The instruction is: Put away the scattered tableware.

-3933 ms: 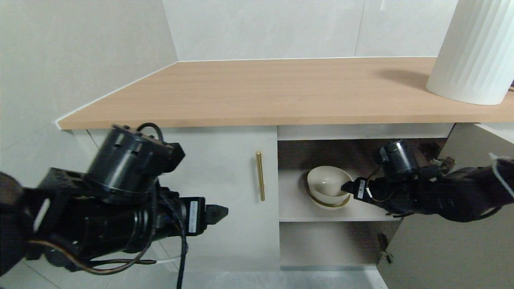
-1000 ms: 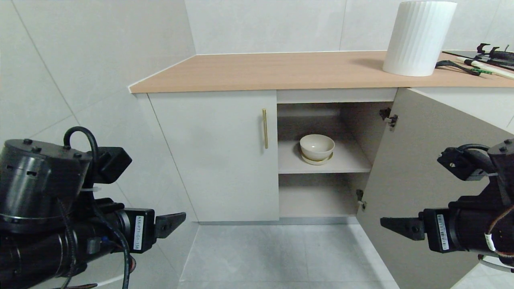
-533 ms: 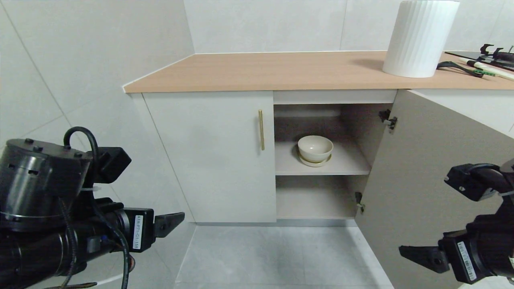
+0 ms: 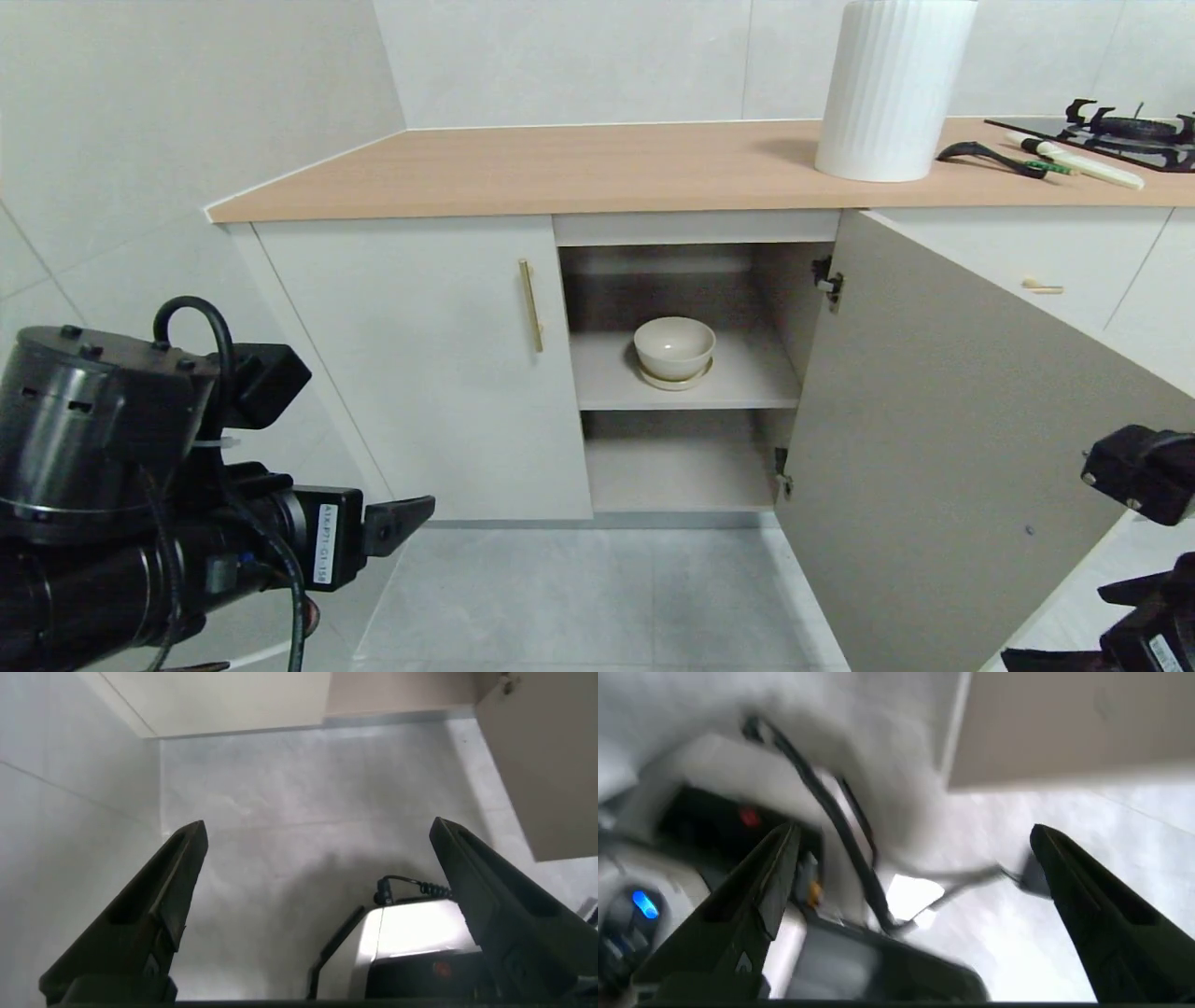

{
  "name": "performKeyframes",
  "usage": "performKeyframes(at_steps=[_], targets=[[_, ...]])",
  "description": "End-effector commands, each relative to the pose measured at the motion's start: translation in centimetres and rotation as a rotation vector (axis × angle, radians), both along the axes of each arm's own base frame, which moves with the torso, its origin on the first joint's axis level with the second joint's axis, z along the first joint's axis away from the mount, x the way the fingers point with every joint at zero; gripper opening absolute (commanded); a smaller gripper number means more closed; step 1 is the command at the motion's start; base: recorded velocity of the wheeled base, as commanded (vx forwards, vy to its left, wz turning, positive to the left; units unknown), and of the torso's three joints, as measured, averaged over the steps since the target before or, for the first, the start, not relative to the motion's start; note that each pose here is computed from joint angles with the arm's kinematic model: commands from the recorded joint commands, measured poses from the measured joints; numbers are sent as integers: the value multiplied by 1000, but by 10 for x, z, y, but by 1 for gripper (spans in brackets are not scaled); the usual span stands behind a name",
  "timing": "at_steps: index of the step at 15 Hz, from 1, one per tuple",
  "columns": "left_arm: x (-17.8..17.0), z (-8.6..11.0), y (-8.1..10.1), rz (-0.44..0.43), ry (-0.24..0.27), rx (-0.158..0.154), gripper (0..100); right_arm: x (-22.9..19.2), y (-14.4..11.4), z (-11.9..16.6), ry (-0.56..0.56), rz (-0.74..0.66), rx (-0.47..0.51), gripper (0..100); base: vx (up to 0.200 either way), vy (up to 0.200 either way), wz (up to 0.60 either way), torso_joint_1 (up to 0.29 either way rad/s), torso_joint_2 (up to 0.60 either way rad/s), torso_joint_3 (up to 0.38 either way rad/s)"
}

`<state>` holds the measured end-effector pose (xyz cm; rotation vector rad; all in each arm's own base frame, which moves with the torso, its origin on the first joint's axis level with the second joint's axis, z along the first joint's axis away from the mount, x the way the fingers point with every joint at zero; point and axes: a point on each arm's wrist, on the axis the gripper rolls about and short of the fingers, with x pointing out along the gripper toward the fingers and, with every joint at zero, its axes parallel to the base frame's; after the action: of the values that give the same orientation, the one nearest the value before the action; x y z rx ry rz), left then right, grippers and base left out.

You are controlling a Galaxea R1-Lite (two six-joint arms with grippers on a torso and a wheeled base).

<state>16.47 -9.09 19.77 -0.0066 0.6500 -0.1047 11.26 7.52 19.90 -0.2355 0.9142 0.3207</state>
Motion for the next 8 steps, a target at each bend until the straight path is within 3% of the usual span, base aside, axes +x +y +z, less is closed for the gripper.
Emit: performKeyframes(at_steps=[1,4,8], targets=[[0,-1,0,0,3,1,100,-7,-5,1,12,23,-23,100,0,0,0,0,0,0],[0,-1,0,0,3,1,100,-7,-7,-1,19,-1,-51,100,0,0,0,0,0,0],[0,0,0,0,1,0,100,3,-19,-3,12,-147,-109,100,0,0,0,0,0,0]])
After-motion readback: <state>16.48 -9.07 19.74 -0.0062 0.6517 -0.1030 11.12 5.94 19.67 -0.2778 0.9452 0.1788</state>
